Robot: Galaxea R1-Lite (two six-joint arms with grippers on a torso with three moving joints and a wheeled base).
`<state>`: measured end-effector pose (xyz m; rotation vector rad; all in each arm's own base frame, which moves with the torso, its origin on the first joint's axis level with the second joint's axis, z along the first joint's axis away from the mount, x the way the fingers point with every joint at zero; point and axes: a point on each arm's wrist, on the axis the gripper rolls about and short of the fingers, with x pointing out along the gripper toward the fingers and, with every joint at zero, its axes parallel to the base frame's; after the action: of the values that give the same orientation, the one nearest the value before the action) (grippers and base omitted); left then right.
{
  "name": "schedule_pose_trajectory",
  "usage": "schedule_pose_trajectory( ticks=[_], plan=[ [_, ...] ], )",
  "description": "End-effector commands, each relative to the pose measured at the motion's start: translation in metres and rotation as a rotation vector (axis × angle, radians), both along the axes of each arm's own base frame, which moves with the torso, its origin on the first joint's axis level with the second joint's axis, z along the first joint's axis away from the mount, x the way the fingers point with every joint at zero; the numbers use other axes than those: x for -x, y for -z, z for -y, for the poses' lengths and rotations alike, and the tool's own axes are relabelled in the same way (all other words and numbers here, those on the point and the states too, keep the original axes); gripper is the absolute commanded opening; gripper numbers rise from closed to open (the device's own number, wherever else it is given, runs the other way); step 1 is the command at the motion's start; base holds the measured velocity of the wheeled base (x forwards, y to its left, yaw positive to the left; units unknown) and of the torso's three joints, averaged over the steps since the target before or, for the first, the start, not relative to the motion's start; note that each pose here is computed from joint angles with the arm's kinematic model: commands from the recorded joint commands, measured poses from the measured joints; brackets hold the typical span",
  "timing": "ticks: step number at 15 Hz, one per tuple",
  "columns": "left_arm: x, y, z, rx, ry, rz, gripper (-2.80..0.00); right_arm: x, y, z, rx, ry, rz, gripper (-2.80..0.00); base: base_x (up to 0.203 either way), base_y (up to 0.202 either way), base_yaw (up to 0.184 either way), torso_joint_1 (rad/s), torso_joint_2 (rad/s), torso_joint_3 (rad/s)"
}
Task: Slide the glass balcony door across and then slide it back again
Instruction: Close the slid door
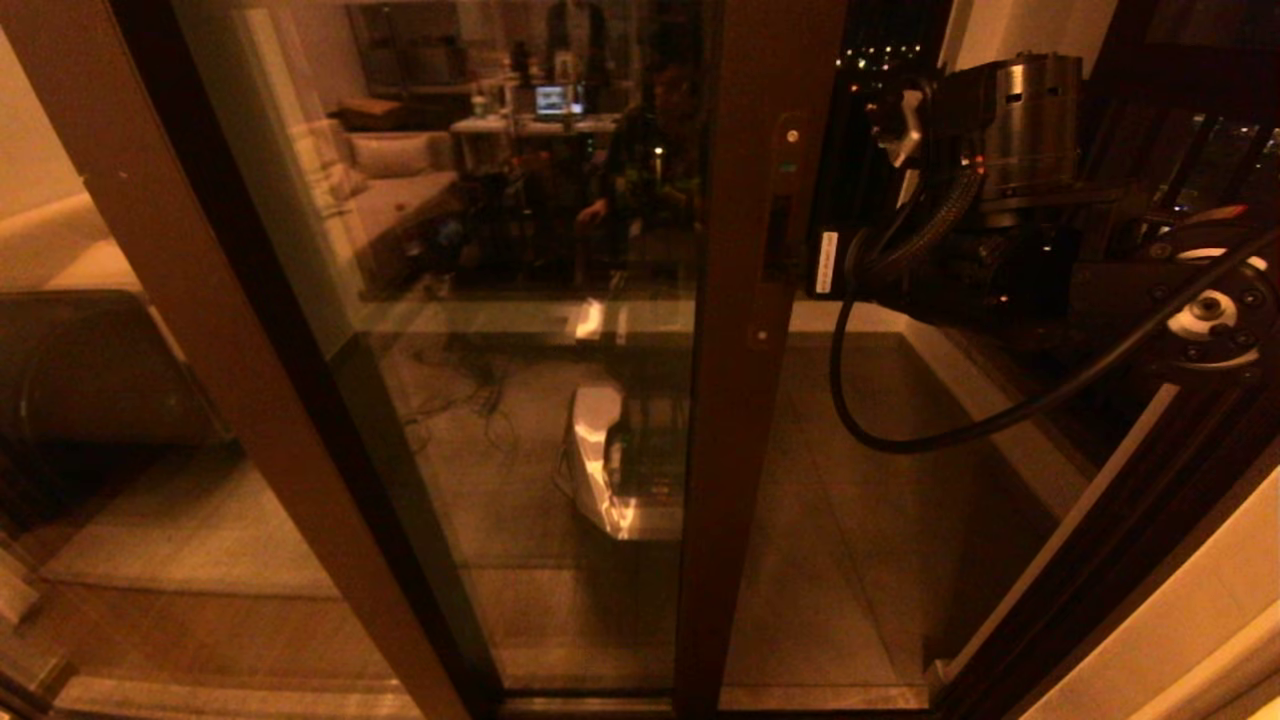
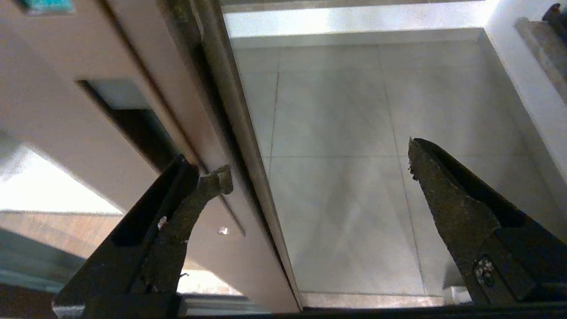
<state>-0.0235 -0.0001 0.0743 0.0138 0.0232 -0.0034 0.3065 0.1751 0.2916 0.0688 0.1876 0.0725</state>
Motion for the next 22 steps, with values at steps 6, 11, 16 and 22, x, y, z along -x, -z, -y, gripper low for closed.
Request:
schedule_pose_trajectory(
  ticks=[6, 11, 16, 22],
  plan=[
    [0.0, 0.0, 0.0, 0.0, 0.0, 0.002, -2.8, -0.011, 0.004, 0.009, 0.007, 0.041, -0.002, 0.0, 0.0, 0.0, 0.0, 0.0, 0.0, 0.0],
    [0.0, 0.0, 0.0, 0.0, 0.0, 0.002, -2.8, -0.013, 0.006, 0.012, 0.017, 0.049, -0.008, 0.0, 0.0, 0.0, 0.0, 0.0, 0.0, 0.0],
    [0.0, 0.0, 0.0, 0.0, 0.0, 0.002, -2.8, -0.017, 0.007, 0.021, 0.026, 0.076, -0.011, 0.0, 0.0, 0.0, 0.0, 0.0, 0.0, 0.0],
    [0.0, 0.0, 0.0, 0.0, 0.0, 0.002, -2.8, -0.02, 0.008, 0.028, 0.036, 0.095, -0.013, 0.0, 0.0, 0.0, 0.0, 0.0, 0.0, 0.0]
  ],
)
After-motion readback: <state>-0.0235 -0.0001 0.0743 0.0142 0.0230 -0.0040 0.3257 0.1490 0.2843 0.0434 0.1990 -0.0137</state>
